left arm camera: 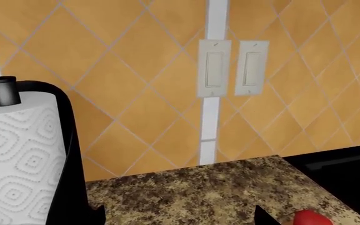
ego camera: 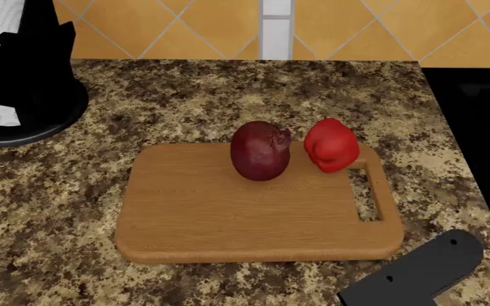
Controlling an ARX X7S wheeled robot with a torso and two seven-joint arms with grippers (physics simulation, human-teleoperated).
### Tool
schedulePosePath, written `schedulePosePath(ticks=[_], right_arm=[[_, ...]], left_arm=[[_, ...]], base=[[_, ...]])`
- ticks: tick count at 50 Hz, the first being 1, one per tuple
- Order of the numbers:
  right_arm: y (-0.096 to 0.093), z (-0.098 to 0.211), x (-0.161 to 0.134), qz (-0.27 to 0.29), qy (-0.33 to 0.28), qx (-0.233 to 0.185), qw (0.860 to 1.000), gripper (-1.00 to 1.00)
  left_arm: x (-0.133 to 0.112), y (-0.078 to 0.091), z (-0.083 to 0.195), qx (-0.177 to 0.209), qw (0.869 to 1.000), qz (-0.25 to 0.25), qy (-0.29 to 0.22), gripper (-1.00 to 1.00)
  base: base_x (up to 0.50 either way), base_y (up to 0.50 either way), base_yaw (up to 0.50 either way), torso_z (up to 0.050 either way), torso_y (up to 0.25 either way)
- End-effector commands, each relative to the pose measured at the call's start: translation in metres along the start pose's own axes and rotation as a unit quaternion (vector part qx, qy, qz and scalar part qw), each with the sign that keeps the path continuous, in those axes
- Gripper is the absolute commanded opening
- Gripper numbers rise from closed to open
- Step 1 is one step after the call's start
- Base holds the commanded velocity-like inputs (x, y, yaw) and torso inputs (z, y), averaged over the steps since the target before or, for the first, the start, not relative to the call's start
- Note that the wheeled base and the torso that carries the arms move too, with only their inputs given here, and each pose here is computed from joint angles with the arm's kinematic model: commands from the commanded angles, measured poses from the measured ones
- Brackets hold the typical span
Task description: Place the avocado, onion, tomato and bell pepper on the cutting board.
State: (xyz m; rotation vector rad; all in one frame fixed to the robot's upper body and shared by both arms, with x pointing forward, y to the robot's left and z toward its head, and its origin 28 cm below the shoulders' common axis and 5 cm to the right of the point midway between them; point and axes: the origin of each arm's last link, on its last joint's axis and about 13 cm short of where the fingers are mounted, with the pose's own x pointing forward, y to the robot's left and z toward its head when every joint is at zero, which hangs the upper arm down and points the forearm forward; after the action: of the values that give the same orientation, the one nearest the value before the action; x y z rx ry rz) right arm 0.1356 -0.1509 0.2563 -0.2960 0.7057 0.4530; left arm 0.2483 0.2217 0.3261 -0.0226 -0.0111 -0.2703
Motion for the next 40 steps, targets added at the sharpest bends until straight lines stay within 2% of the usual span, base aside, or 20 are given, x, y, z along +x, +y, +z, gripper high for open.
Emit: schedulePosePath(ticks=[1, 20, 21, 40], right_arm=[[0.001, -0.007, 0.009, 0.018, -0.002, 0.003, 1.000, 1.00], [0.003, -0.020, 0.015, 0.013, 0.016, 0.005, 1.000, 1.00], [0.003, -0.020, 0.015, 0.013, 0.015, 0.006, 1.000, -1.00], [-0.005, 0.013, -0.005, -0.019, -0.041, -0.030, 0.999, -1.00]], left_arm=[[0.001, -0.004, 0.003, -0.001, 1.000, -0.023, -0.014, 1.00], [0.000, -0.004, 0.003, -0.001, 1.000, -0.024, -0.016, 1.00], [0.000, -0.004, 0.003, -0.001, 1.000, -0.024, -0.016, 1.00], [-0.002, -0.005, 0.006, -0.001, 0.999, -0.025, -0.020, 1.00]], base=[[0.00, 0.00, 0.00, 0.000, 0.000], [0.00, 0.00, 0.00, 0.000, 0.000], [0.00, 0.00, 0.00, 0.000, 0.000], [0.00, 0.00, 0.00, 0.000, 0.000]])
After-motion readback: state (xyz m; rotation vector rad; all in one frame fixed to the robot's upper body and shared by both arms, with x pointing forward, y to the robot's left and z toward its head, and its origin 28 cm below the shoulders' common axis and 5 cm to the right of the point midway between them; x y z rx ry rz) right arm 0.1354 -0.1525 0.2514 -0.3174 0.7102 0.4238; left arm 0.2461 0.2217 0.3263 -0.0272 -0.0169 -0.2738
